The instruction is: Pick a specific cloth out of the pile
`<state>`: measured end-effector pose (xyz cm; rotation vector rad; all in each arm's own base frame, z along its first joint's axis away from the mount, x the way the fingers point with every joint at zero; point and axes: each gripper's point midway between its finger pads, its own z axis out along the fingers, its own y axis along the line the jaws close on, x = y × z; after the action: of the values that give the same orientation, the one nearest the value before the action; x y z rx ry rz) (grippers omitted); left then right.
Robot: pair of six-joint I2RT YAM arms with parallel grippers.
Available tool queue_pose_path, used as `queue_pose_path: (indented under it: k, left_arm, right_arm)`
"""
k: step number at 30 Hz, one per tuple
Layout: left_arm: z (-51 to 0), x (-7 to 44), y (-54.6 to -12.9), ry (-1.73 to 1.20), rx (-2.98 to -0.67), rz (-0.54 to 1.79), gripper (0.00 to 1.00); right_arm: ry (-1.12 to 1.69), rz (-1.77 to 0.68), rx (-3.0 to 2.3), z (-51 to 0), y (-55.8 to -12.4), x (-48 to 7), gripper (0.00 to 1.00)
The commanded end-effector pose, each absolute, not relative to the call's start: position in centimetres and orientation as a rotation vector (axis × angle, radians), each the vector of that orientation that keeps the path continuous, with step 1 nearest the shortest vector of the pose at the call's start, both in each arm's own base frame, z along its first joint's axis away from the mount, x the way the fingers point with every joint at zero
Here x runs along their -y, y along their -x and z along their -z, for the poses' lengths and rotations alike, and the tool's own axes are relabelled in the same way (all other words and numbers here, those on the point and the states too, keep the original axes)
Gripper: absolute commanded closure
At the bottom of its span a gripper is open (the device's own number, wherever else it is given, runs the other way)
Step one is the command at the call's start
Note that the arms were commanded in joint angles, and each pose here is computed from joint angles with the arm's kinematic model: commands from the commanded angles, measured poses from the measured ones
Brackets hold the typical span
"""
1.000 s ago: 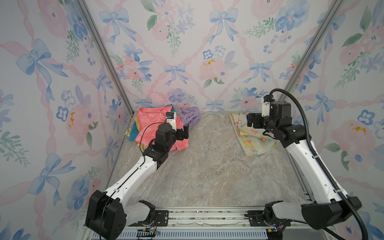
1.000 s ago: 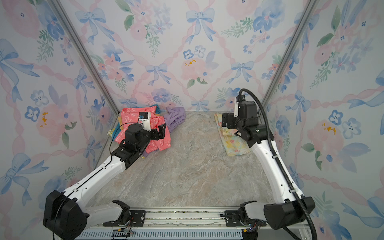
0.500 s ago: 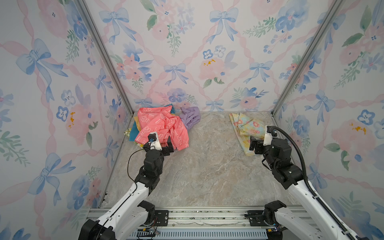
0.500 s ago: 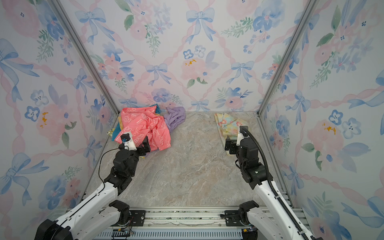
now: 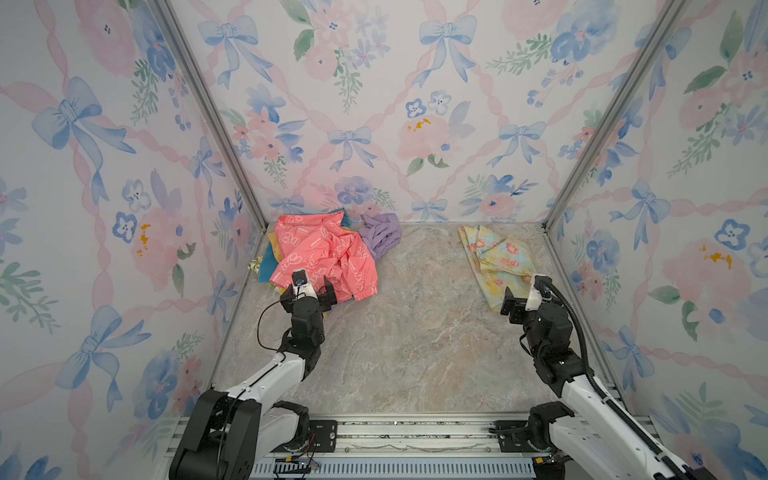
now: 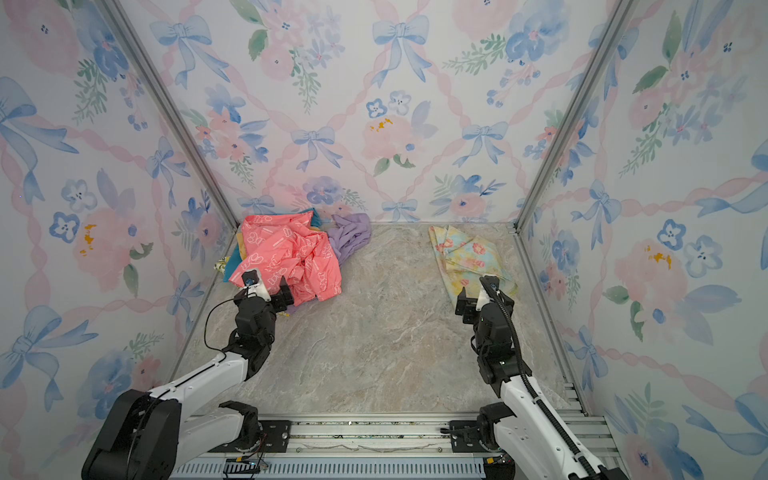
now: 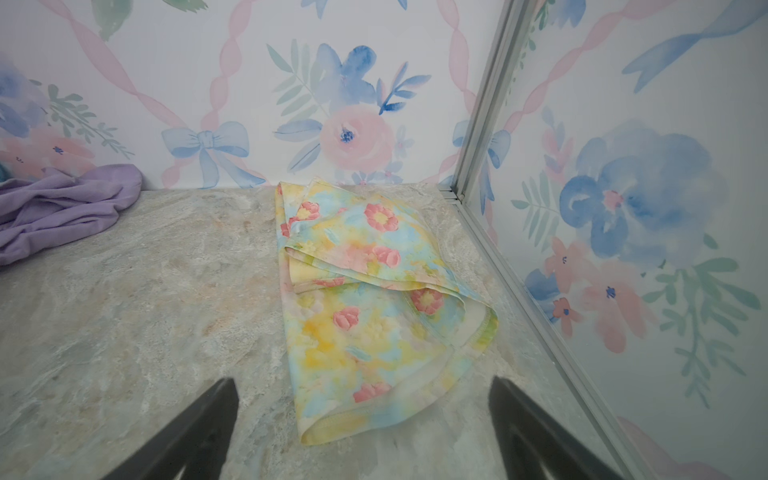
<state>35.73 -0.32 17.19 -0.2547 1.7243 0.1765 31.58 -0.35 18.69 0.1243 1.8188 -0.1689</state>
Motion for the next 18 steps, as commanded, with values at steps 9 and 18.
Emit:
queue_pose_path:
  k: [9, 18]
  left_arm:
    - [-15.2, -1.6, -36.5, 0.244, -1.696, -0.163, 0.02]
    - [-14.1, -3.5, -36.1, 0.286, -1.668, -0.107, 0.02]
  right_arm:
    - [-0.153, 0.177, -1.760, -15.2, -34.2, 1.3, 0.03]
    - [-0.140, 0.193, -1.747, -14.0, -35.2, 1.3, 0.03]
